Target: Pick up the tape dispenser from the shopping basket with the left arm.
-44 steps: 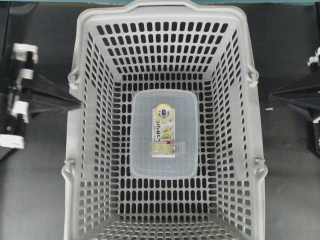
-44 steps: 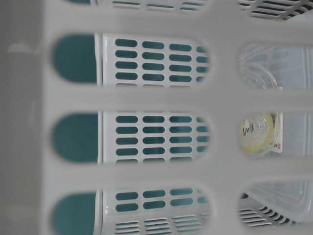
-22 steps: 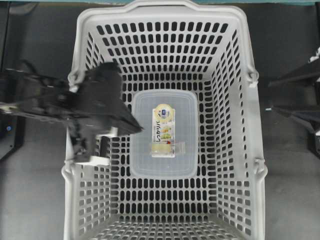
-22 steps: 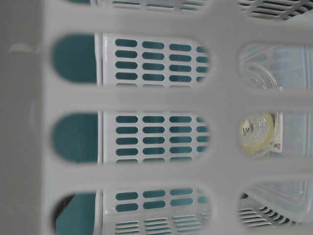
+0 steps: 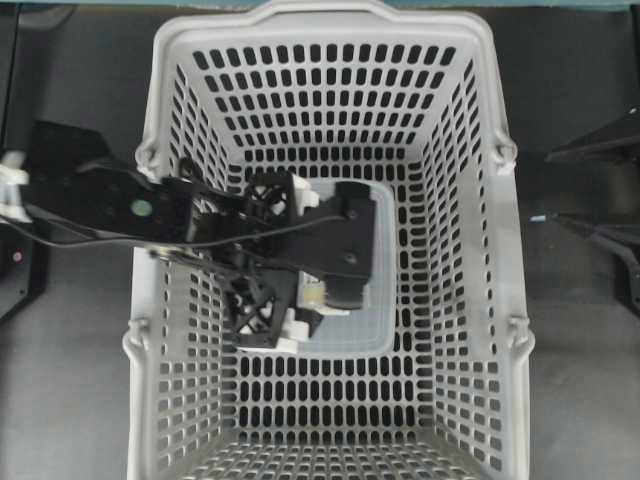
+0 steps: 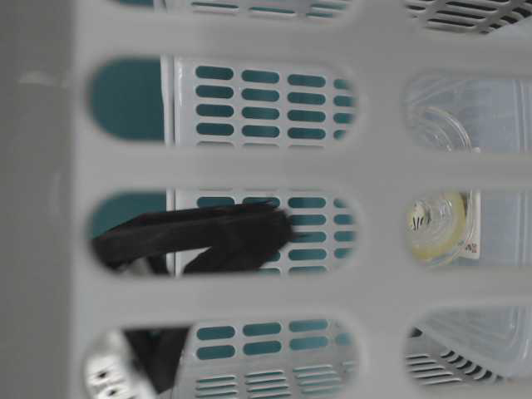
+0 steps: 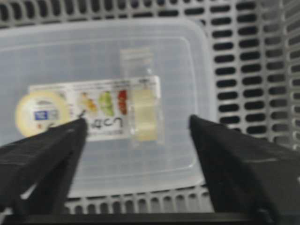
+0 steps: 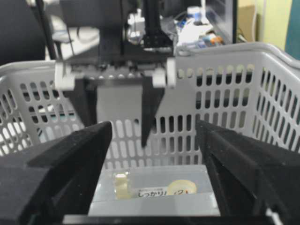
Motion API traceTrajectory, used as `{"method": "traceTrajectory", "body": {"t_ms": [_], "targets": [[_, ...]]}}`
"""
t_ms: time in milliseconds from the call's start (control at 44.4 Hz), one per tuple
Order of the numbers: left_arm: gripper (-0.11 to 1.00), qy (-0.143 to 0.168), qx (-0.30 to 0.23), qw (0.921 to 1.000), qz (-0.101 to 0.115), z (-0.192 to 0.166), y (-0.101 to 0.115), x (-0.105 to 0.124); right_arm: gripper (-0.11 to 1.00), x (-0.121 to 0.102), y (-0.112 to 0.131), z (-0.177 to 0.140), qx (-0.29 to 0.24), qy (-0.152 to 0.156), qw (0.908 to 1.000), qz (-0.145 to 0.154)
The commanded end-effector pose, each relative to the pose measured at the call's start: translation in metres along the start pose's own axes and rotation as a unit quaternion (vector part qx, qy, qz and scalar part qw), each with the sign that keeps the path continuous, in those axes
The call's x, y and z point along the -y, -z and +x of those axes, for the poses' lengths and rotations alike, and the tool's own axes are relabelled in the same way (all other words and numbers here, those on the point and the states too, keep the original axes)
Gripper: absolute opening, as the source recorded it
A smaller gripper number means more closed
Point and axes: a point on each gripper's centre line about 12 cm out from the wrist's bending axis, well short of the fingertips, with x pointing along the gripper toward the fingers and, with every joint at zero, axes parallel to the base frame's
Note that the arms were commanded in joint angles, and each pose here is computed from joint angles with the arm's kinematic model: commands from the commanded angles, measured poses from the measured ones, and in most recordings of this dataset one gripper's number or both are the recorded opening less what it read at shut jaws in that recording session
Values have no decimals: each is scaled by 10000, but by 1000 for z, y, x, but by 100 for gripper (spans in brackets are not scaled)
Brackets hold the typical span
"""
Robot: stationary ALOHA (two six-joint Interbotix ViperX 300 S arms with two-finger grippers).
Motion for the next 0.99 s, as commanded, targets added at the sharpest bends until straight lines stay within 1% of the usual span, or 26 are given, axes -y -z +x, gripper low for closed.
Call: {"method": "traceTrajectory", "body": {"t_ms": [0,45,203,383,451,496,541,654,699,879,970], "targets": [[91,11,-37,10000,-18,7,-3,4,70,0,-8,1,100,-4,9999,23],[90,4,-152,9998,-84,16,0,4,70,0,-8,1,100,-4,9999,23],[89,-22,-458,9988,-187,40,12,4,70,0,-8,1,100,-4,9999,23],[88,-26,-588,9981,-204,54,19,5,70,0,-6,1,77,-3,10000,23],[85,-27,-557,9983,-167,54,19,5,70,0,-5,0,70,5,10000,23],[80,-25,-534,9984,-161,52,18,5,70,0,-4,0,61,-2,10000,23],[71,-18,-519,9985,-159,52,17,5,70,0,-4,0,70,5,10000,23],[39,-14,-404,9991,-104,44,11,5,70,0,-4,-1,77,-3,10000,23],[29,-10,-328,9994,-100,38,7,5,70,0,-3,-1,77,5,10000,23],[29,-8,-52,9999,-120,-1,-14,3,70,0,-2,-3,15,0,10000,23],[29,-22,-51,9999,-146,-32,-27,3,70,0,0,-4,-53,11,10000,23]]}}
